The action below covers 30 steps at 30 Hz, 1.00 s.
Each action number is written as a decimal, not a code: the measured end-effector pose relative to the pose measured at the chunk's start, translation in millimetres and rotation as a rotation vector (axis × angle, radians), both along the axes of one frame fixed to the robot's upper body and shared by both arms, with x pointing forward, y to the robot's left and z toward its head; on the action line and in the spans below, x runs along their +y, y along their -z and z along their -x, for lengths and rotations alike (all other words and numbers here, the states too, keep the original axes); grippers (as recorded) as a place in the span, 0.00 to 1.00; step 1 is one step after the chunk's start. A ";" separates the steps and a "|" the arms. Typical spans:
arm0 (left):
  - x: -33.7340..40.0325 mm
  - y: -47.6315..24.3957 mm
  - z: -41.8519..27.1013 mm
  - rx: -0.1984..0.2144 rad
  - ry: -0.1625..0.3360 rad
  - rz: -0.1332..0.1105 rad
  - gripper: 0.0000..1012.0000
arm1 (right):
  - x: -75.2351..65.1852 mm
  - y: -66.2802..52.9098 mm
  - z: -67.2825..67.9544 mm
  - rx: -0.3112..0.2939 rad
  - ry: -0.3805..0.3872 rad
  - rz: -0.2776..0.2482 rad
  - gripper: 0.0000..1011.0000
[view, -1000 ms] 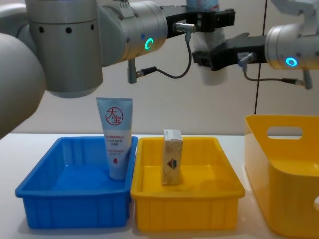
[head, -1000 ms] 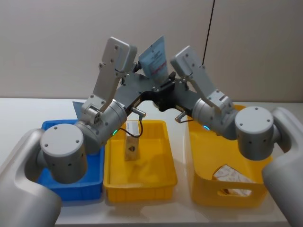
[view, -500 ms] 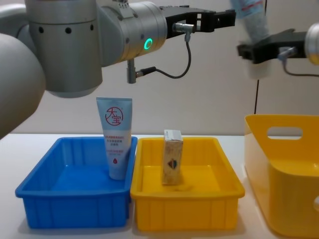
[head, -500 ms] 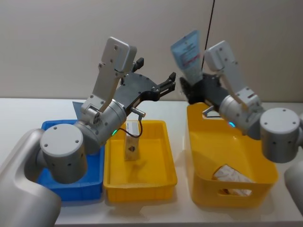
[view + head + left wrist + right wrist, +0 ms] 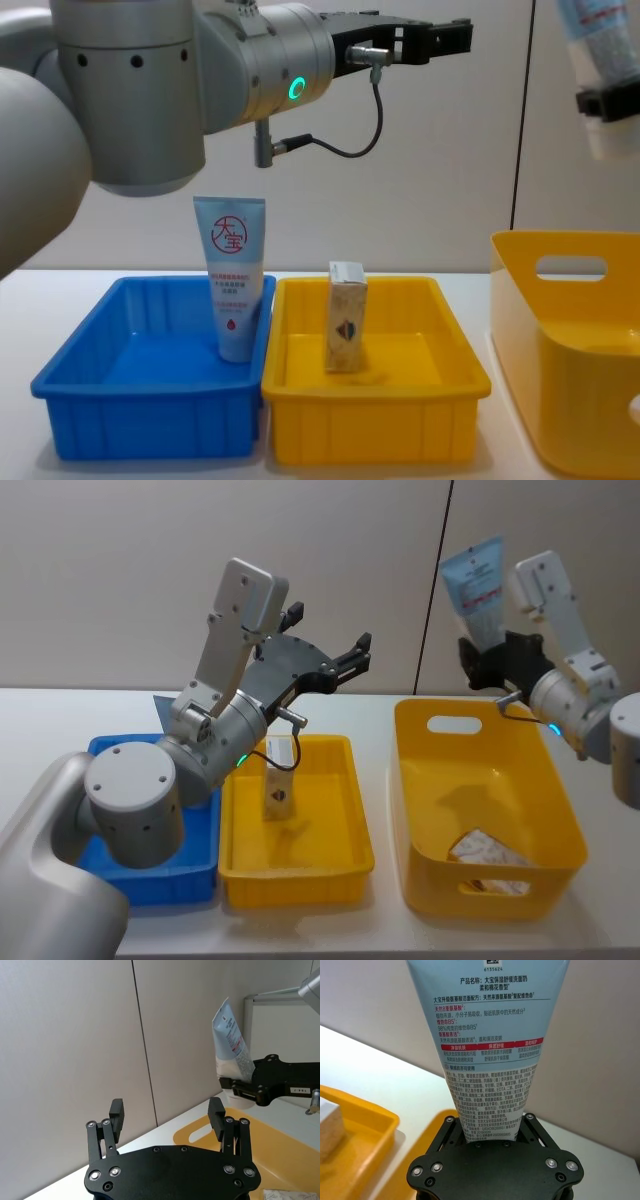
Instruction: Bimanual collaborative sorting of washing and personal care products
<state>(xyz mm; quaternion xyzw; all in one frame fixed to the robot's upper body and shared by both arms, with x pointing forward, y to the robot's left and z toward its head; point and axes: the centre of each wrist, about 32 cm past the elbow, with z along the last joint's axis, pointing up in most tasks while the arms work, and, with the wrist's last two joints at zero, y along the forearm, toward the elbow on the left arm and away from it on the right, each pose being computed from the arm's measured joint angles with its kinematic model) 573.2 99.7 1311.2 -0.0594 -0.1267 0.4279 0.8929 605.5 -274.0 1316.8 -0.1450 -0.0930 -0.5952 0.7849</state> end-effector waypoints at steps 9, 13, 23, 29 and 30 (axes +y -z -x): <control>0.0 0.0 0.0 0.000 0.000 0.000 0.99 | -17.7 -7.3 -6.9 0.103 0.054 -0.012 0.25; 0.0 0.0 0.0 0.000 0.000 0.000 0.99 | -25.8 -10.1 -11.7 0.164 0.069 -0.025 0.25; 0.0 0.0 0.0 0.000 0.000 0.000 0.99 | -40.4 -10.9 -24.6 0.318 0.077 -0.070 0.25; 0.0 0.0 0.0 0.000 0.000 0.000 0.99 | -47.4 -9.3 -34.8 0.415 0.067 -0.103 0.25; 0.0 0.0 0.0 0.000 0.000 0.000 0.99 | -48.0 -9.0 -36.0 0.427 0.065 -0.107 0.25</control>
